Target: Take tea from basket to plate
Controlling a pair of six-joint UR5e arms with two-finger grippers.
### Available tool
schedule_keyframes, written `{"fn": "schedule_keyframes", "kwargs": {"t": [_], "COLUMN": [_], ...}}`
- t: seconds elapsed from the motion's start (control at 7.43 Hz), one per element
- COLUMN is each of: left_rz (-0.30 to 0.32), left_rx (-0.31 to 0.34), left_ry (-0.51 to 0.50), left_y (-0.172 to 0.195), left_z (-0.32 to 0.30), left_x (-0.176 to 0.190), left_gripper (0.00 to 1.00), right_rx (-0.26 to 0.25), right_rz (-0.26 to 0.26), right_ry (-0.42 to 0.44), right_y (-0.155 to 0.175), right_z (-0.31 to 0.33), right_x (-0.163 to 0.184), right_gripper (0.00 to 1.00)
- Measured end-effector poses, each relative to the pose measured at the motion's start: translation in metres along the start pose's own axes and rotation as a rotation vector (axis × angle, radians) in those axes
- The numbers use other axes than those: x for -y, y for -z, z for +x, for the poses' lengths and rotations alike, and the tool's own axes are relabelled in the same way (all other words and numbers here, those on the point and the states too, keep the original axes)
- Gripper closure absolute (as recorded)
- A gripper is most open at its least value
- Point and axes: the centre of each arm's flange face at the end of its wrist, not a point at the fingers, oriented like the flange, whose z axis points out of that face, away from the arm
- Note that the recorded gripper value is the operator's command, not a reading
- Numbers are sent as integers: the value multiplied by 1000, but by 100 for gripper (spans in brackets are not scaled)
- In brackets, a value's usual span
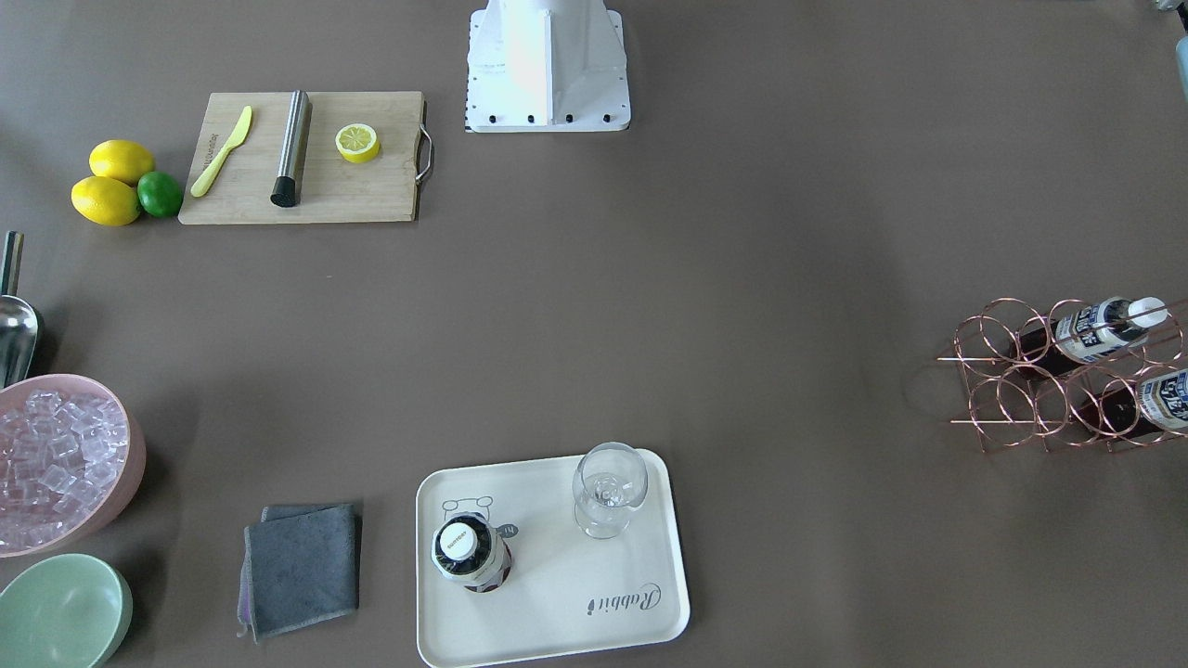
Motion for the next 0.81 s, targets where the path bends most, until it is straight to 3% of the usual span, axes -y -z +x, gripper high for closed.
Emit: {"fn": "schedule_keyframes", "kwargs": {"t": [0.13, 0.27, 0.81], "left_rz": [-1, 0, -3], "left_rx": [-1, -4, -19], "left_ry": [2, 7, 35], "left_y": [-1, -1, -6], "left_z": [1, 2, 8], "left_x": [-1, -2, -14], "left_gripper": [84, 2, 2], "right_rx": [1, 2, 1], "right_rz": [2, 4, 13], "right_ry": [0, 2, 8], "right_y": [1, 2, 7], "right_z": [0, -1, -6], "right_x": [1, 2, 4], "right_gripper": [0, 0, 0]}}
